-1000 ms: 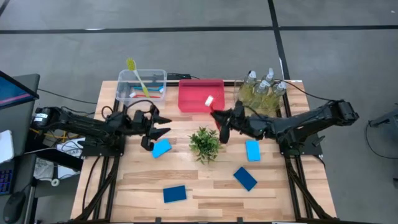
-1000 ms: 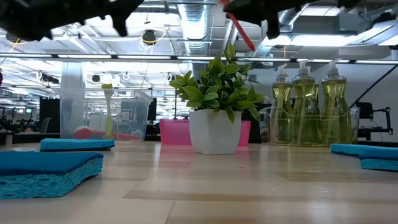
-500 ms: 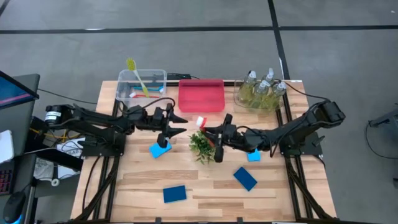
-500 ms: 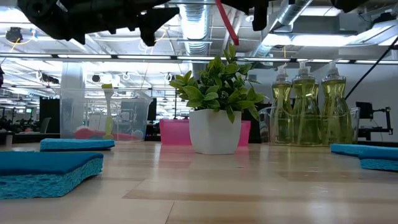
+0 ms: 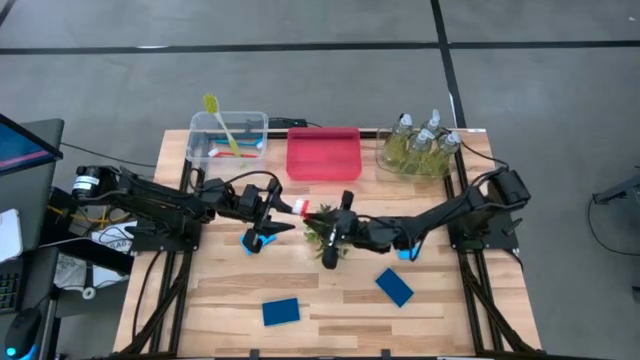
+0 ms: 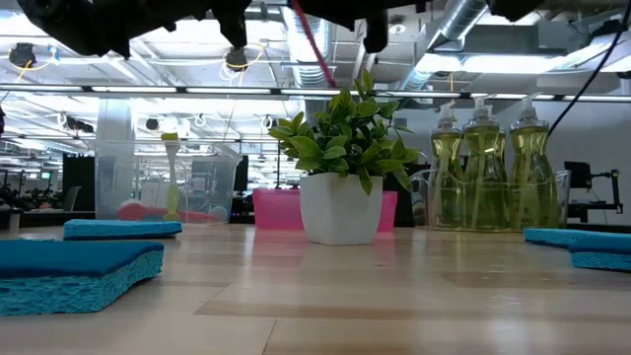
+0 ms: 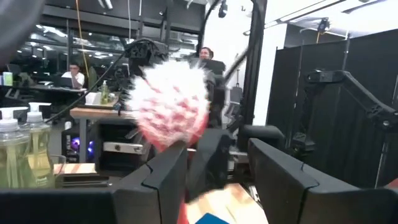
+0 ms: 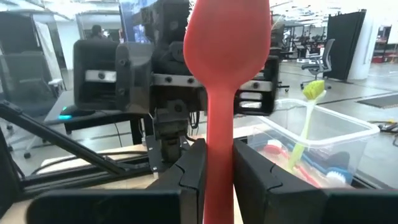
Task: Pick & Place Kitchen Sink Supplies
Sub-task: Put the red dish brush into the left transparent bin
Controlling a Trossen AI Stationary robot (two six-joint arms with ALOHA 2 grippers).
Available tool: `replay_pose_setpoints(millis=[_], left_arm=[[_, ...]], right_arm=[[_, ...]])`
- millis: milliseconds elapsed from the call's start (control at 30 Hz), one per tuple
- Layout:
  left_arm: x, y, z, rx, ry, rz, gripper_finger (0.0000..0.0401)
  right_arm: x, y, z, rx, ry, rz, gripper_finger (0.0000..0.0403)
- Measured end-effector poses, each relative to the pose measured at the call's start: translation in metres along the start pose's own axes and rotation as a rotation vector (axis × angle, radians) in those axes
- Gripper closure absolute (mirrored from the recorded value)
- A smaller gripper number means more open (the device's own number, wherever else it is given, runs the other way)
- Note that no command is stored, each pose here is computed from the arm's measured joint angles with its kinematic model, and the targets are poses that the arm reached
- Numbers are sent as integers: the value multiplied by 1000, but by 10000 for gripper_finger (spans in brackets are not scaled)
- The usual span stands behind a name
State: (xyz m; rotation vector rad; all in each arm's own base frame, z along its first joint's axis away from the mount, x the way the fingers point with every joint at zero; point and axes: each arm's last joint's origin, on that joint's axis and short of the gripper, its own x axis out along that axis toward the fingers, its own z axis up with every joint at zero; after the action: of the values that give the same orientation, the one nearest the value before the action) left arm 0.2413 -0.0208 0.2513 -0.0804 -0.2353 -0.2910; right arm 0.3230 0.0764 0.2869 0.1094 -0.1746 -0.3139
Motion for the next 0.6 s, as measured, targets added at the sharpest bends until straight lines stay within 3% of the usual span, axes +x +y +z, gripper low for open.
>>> replay_pose_setpoints(millis=[233,600], left_arm=[[0,-1,-1,-3,10,-11,229],[4,-1,-9,-19,49,-36,229]], right_arm=[[7,15,1,-47,-6,10,351],[6,17,0,-51,1,16,351]])
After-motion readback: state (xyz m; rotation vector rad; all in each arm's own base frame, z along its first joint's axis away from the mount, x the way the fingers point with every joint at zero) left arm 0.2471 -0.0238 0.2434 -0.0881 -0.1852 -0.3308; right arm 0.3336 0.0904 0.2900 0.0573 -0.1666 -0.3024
